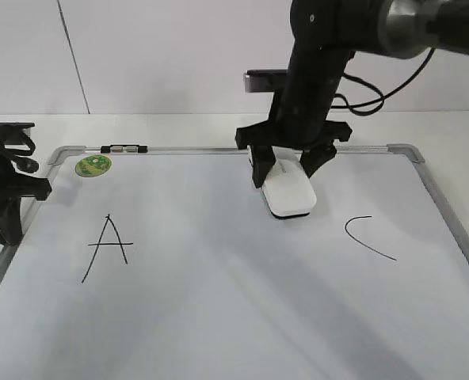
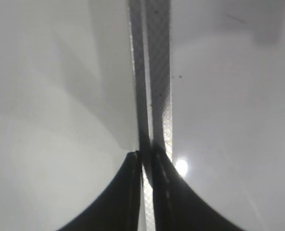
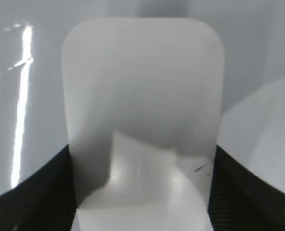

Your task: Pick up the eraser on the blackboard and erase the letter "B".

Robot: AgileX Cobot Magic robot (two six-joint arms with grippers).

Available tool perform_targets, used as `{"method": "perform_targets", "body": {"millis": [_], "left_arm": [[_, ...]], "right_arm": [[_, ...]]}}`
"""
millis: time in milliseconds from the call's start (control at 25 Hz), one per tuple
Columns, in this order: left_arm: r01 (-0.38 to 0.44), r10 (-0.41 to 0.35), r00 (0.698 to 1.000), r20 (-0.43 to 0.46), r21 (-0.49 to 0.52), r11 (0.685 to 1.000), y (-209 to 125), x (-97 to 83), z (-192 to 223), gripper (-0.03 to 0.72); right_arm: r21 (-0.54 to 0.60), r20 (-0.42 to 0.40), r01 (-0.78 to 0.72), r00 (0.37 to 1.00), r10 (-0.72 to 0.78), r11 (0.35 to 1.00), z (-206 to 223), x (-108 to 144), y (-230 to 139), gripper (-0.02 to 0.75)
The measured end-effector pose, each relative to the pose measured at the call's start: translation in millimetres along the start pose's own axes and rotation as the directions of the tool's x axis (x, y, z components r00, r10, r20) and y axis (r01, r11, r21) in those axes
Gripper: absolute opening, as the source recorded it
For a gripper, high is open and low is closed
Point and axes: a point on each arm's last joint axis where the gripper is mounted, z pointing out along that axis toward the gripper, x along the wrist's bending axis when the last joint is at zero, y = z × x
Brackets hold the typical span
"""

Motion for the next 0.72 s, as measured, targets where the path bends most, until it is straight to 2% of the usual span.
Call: {"method": "perform_targets", "body": {"millis": [160, 360, 560, 720], "left_arm": [[0.000, 0.000, 1.000, 0.000, 0.002, 1.000, -0.2, 0.0, 0.0, 0.036], [0.000, 0.000, 1.000, 0.000, 0.006, 1.000, -0.5, 0.0, 0.0, 0.036], [0.000, 0.000, 1.000, 0.000, 0.006, 1.000, -0.5, 0.0, 0.0, 0.036], [0.000, 0.000, 1.000, 0.000, 0.006, 1.000, -0.5, 0.0, 0.0, 0.036]], "right_arm": [[-0.087, -0.007, 0.011, 1.000, -0.012, 0.996, -41.0, 2.4, -3.7, 0.539], [-0.155, 0.048, 0.025, 0.999, -0.017, 0.988, -74.0, -2.1, -12.5, 0.539], [-0.148, 0.073, 0.003, 0.997, 0.008, 0.989, -83.9, -12.6, -27.4, 0.539], [-0.107, 0.121, -0.062, 0.990, 0.075, 0.992, -84.8, -35.9, -48.4, 0.539]]}}
